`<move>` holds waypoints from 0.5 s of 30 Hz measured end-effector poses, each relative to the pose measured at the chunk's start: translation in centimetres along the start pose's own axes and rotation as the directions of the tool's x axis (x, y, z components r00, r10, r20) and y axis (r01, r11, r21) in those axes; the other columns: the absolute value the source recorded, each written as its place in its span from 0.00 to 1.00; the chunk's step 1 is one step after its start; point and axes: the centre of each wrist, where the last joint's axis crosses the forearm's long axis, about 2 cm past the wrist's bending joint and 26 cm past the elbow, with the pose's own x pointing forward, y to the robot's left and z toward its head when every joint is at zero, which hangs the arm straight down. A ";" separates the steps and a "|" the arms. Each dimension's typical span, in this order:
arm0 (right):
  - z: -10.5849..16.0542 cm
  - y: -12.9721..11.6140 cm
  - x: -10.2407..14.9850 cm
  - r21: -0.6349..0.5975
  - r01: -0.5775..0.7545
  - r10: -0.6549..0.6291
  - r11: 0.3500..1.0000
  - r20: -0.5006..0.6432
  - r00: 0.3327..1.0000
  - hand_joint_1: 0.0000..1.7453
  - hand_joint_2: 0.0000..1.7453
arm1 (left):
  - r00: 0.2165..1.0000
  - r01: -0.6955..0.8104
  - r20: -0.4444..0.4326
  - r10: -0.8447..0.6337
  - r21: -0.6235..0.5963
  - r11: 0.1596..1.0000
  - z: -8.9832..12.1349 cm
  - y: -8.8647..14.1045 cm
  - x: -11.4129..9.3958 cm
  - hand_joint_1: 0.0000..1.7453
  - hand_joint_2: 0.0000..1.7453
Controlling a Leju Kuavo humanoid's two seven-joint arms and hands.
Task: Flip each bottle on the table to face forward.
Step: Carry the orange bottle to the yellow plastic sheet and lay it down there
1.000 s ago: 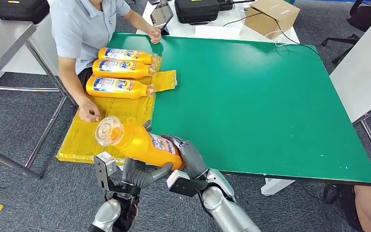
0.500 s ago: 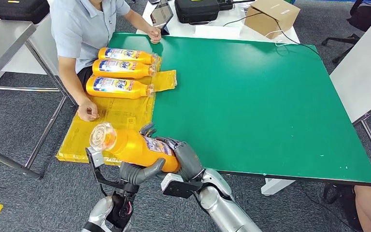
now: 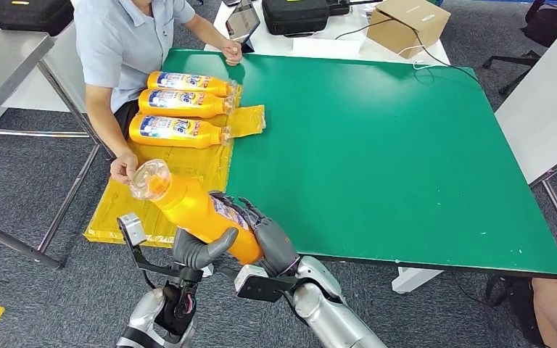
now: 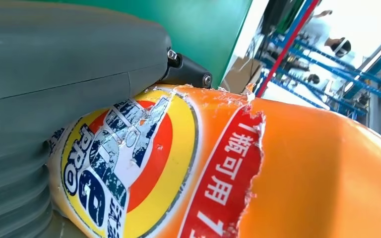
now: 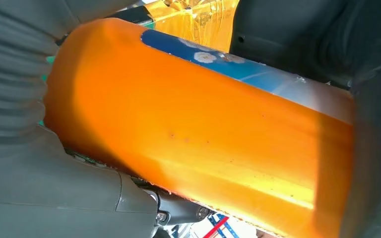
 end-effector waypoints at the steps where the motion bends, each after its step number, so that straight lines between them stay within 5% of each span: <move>1: 0.0 0.0 0.0 -0.001 0.001 -0.001 1.000 -0.001 1.000 0.00 0.00 | 1.000 0.016 0.011 -0.016 0.008 1.000 -0.1 0.0 0.1 0.99 1.00; 4: -0.1 0.0 0.1 -0.012 0.004 -0.004 1.000 -0.003 1.000 0.00 0.00 | 0.997 0.059 0.042 -0.061 0.039 0.997 -0.7 0.3 0.5 1.00 1.00; 7: -0.1 0.1 0.1 -0.029 0.007 -0.008 1.000 -0.007 1.000 0.00 0.00 | 0.988 0.133 0.066 -0.139 0.097 0.986 -1.8 0.9 1.5 0.90 1.00; 10: 0.3 0.5 0.0 -0.052 0.019 -0.020 0.998 -0.018 1.000 0.00 0.00 | 0.950 0.287 0.061 -0.307 0.221 0.932 -4.0 2.1 3.1 0.97 1.00; 15: 1.6 1.1 -0.5 -0.129 0.018 -0.024 0.991 -0.047 0.999 0.00 0.00 | 0.733 0.651 -0.004 -0.680 0.291 0.701 -8.9 5.2 7.0 1.00 1.00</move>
